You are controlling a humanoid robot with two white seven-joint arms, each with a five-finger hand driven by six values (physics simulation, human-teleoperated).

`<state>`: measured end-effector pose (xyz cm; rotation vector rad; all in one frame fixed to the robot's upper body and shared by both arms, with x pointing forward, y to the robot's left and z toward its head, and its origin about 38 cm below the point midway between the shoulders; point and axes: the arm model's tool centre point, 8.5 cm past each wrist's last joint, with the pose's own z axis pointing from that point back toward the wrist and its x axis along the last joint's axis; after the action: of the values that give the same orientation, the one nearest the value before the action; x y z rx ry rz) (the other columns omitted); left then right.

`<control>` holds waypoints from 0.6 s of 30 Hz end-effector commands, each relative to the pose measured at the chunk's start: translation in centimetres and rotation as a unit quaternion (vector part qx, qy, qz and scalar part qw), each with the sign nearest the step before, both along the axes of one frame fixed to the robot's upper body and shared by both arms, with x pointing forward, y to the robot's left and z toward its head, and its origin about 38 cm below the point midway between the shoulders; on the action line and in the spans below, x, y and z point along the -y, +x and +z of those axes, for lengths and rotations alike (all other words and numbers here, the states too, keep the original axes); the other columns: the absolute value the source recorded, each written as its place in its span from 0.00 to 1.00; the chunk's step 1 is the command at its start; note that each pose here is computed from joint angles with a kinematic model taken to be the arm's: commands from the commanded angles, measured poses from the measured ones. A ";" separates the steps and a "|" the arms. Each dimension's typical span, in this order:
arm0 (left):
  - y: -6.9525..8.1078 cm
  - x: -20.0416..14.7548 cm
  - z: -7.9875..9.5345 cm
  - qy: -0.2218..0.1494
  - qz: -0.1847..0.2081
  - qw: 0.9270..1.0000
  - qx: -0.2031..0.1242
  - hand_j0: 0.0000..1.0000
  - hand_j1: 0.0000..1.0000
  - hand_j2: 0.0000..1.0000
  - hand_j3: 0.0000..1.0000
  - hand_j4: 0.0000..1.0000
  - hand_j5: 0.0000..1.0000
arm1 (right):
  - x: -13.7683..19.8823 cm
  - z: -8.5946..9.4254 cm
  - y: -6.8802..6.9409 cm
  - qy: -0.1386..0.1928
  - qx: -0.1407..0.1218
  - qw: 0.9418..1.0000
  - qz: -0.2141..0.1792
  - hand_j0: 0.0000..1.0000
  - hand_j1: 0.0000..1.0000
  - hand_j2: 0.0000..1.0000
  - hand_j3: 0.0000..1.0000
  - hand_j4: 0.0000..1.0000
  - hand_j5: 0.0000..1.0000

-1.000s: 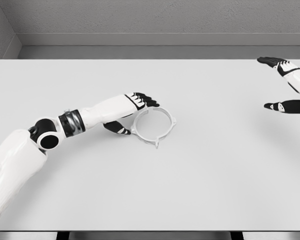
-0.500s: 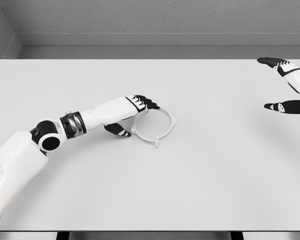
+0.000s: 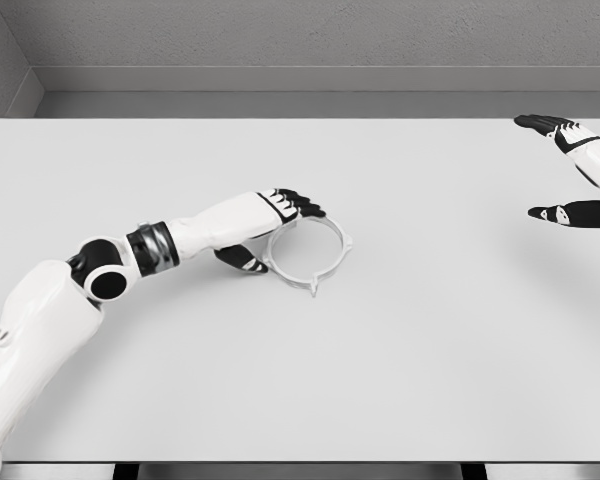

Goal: Assemble PVC drainage pipe clamps

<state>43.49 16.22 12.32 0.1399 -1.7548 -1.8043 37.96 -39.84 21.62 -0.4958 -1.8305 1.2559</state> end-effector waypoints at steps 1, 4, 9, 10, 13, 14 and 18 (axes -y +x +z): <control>0.0 0.1 0.0 -0.004 0.001 1.000 -0.002 1.00 1.00 1.00 1.00 1.00 1.00 | 0.0 0.1 0.0 0.004 0.000 1.000 0.000 1.00 1.00 1.00 1.00 1.00 1.00; 0.0 0.3 0.0 -0.006 -0.001 1.000 -0.002 1.00 1.00 1.00 1.00 1.00 1.00 | 0.0 0.1 0.0 0.004 0.000 1.000 0.000 1.00 1.00 1.00 1.00 1.00 1.00; -0.1 0.8 0.0 -0.011 -0.004 1.000 -0.003 1.00 1.00 1.00 1.00 1.00 1.00 | 0.0 0.1 0.0 0.004 0.000 1.000 0.000 1.00 1.00 1.00 1.00 1.00 1.00; 0.0 0.8 0.1 -0.011 -0.004 1.000 -0.002 1.00 1.00 1.00 1.00 1.00 1.00 | 0.0 0.1 0.0 0.004 0.000 1.000 0.000 1.00 1.00 1.00 1.00 1.00 1.00; 0.0 0.9 0.2 -0.011 -0.004 1.000 -0.001 1.00 1.00 1.00 1.00 1.00 1.00 | 0.0 0.1 0.0 0.004 0.000 1.000 0.000 1.00 1.00 1.00 1.00 1.00 1.00; 0.0 0.9 0.2 -0.012 -0.005 1.000 -0.001 1.00 1.00 1.00 1.00 1.00 1.00 | 0.0 0.1 0.0 0.004 0.000 1.000 0.000 1.00 1.00 1.00 1.00 1.00 1.00; 0.0 1.0 0.2 -0.012 -0.005 1.000 0.000 1.00 1.00 1.00 1.00 1.00 1.00 | 0.0 0.0 0.0 0.005 0.000 1.000 0.000 1.00 1.00 1.00 1.00 1.00 1.00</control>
<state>43.50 15.27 12.50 0.1255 -1.7745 -1.7986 37.93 -39.84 21.58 -0.4944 -1.8302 1.2554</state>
